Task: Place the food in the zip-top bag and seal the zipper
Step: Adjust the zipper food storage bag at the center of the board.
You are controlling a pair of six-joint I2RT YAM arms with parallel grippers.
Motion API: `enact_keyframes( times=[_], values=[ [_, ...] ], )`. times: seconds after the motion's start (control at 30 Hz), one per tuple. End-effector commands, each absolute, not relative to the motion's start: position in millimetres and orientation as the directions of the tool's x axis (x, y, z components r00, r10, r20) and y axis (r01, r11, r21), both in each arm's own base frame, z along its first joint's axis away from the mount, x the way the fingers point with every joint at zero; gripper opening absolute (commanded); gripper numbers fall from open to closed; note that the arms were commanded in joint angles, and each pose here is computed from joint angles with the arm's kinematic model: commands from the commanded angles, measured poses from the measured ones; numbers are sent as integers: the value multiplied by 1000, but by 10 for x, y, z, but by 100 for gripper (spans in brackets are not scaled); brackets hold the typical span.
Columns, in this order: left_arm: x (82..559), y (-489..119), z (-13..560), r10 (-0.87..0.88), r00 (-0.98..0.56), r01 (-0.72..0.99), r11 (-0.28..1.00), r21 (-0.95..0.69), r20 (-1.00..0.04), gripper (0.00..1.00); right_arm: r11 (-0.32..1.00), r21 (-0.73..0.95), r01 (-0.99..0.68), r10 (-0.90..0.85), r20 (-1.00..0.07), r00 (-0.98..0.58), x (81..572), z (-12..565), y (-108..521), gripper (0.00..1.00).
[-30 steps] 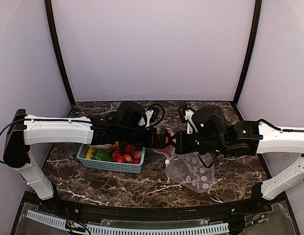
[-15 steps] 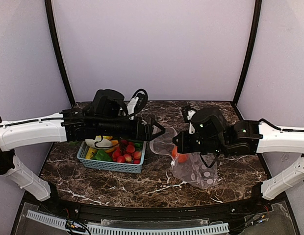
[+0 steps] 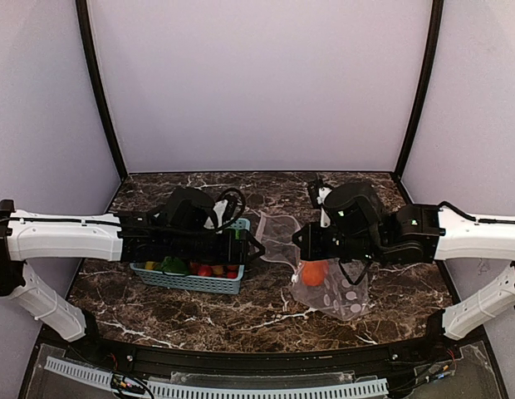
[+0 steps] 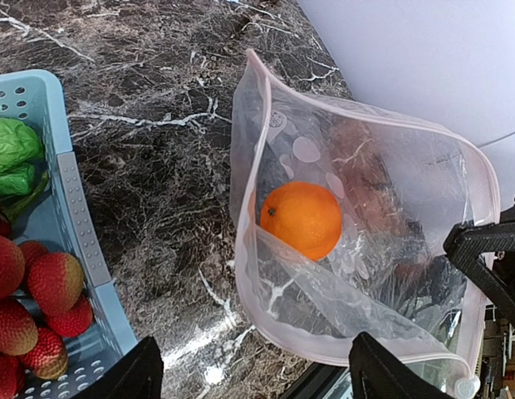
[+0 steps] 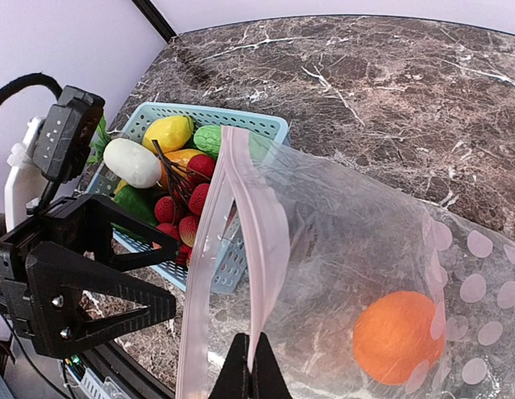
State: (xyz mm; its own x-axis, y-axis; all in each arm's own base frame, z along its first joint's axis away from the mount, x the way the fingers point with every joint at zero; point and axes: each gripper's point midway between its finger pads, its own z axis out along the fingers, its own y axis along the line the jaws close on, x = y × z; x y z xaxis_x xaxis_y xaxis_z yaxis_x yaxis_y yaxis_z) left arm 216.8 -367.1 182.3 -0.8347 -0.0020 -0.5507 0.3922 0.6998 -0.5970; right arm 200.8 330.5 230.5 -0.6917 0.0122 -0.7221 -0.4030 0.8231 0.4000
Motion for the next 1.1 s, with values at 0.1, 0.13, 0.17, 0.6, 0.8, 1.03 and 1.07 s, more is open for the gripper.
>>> enact_keyframes(
  times=[0.1,0.13,0.17,0.6,0.8,1.03,1.07],
  values=[
    [2238,-3874,1847,-30,-840,391,660,-641,-542,70,816,409,-408,24,-730,-683,2019,2372,3290,0],
    [2245,-3882,1841,-29,-840,390,662,-640,-541,68,816,408,-409,22,-730,-683,2019,2368,3289,0],
    [2258,-3886,1814,-29,-842,385,666,-638,-538,64,816,408,-409,22,-730,-683,2018,2370,3291,0],
    [2354,-4128,2054,-27,-824,433,614,-660,-566,10,823,396,-408,20,-737,-675,2030,2376,3263,0],
    [2327,-4094,2163,-37,-818,441,600,-668,-573,1,833,387,-396,21,-736,-676,2036,2358,3221,0],
    [2271,-3796,2023,-8,-814,424,675,-604,-580,37,835,382,-397,16,-737,-675,2038,2359,3225,0],
    [2285,-3716,1993,-9,-812,412,700,-584,-584,44,835,382,-396,17,-737,-676,2040,2360,3225,0]
  ],
)
